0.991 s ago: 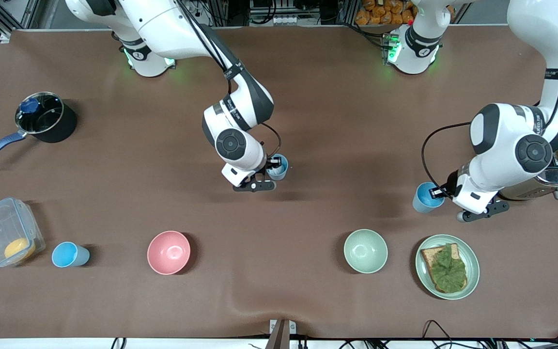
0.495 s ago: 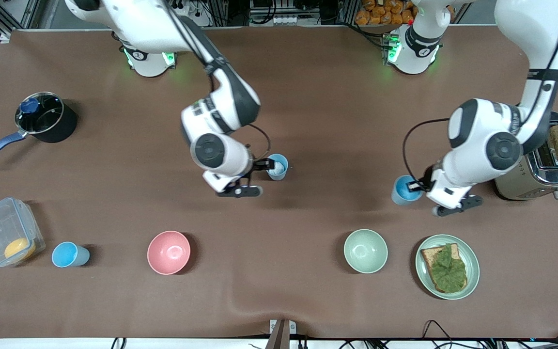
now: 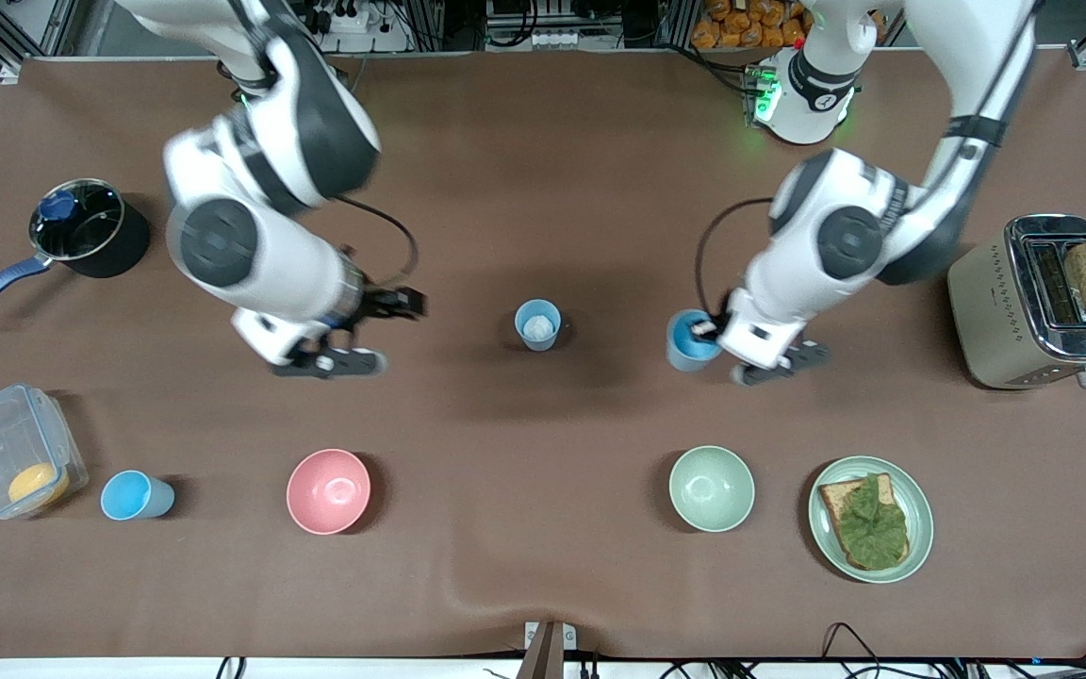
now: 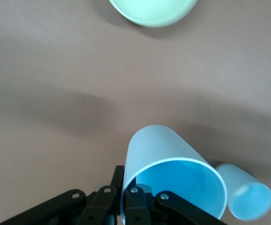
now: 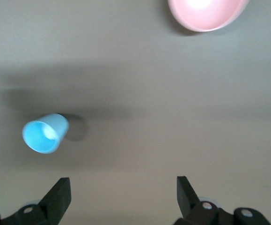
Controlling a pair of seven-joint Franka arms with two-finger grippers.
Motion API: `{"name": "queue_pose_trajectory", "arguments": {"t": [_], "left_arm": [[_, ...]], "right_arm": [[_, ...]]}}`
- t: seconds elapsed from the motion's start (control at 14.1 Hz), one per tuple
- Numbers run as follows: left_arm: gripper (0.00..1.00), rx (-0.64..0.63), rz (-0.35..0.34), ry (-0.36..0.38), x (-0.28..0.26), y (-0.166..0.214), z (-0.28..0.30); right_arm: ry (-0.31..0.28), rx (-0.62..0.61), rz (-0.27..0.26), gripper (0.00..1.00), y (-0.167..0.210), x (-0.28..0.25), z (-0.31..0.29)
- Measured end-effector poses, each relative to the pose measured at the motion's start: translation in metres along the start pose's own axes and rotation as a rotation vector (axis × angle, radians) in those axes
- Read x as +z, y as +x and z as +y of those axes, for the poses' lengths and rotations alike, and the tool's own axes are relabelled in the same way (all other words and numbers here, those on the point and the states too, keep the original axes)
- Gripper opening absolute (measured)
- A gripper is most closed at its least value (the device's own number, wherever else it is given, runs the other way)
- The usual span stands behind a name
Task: Stack blue cups with both arms
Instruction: 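Lower the left gripper's cup into the center cup while the right gripper retracts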
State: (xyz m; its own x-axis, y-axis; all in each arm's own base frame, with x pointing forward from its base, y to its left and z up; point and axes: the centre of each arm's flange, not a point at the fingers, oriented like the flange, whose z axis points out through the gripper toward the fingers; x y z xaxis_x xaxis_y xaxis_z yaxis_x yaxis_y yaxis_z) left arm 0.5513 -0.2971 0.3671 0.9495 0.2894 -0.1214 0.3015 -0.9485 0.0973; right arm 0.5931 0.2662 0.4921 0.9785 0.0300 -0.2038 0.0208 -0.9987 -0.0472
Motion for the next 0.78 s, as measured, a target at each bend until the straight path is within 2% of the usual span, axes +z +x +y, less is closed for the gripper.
{"name": "queue_pose_trajectory", "arguments": {"t": [0.14, 0.42, 0.64, 0.78], "left_arm": [[0.04, -0.005, -0.003, -0.002, 0.003, -0.027, 0.03], [0.04, -0.029, -0.021, -0.022, 0.011, -0.069, 0.086], [0.04, -0.037, -0.029, -0.002, 0.034, -0.087, 0.113], [0.04, -0.029, -0.034, 0.012, 0.048, -0.097, 0.123]], "right_arm": [[-0.012, -0.025, 0.006, 1.0, -0.007, -0.033, 0.046], [0.026, -0.035, 0.052, 1.0, -0.014, -0.081, 0.15], [0.054, -0.103, 0.078, 1.0, -0.026, -0.097, 0.222], [0.066, -0.134, 0.119, 1.0, -0.036, -0.103, 0.257]]}}
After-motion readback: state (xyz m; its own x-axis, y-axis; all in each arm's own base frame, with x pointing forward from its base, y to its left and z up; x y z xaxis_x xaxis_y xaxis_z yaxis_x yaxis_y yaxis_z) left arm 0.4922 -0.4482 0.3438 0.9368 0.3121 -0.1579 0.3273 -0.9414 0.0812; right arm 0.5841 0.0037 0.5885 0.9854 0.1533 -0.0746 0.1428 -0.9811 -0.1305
